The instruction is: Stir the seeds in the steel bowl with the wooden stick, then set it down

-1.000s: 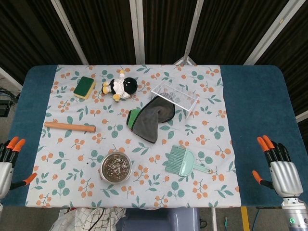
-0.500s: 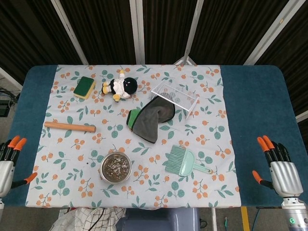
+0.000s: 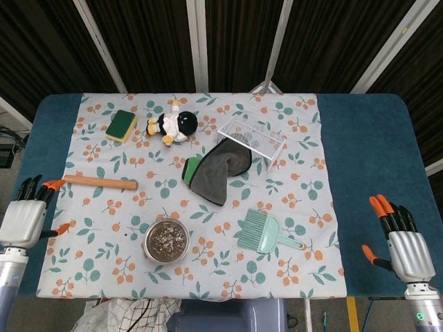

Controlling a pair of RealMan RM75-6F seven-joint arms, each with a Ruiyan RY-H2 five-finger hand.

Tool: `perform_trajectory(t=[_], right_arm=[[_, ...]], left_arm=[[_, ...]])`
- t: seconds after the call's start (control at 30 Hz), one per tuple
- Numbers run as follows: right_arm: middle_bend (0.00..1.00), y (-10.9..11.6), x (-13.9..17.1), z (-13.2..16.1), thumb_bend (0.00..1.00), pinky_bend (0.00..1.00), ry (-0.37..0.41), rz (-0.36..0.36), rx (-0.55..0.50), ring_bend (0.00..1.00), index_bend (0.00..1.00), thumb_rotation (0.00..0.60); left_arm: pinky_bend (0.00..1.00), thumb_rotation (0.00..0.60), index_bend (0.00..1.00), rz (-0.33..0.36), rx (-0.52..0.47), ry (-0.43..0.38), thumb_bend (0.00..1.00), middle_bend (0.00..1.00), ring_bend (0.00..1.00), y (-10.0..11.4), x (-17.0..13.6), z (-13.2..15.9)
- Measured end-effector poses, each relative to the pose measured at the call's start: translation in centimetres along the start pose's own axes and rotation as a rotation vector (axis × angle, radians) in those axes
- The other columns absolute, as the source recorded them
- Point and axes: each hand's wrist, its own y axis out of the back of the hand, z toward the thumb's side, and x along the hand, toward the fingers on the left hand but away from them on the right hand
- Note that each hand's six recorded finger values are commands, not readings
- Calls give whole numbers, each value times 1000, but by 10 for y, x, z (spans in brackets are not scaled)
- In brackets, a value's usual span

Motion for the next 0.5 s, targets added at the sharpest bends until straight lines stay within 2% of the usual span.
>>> perform_trajectory(t=[0.23,0.5], right_arm=[[0,0,-1,-1,318,0,-8,7,-16,0,0,600],[0,-1,-2,-1,317,0,-9,14,-26,0,0,600]], left_arm=[[0,600,265,-55,66,-3,353,233,0,-9,51,14],[0,600,307,-98,88,13,360,279,0,-30,91,29]])
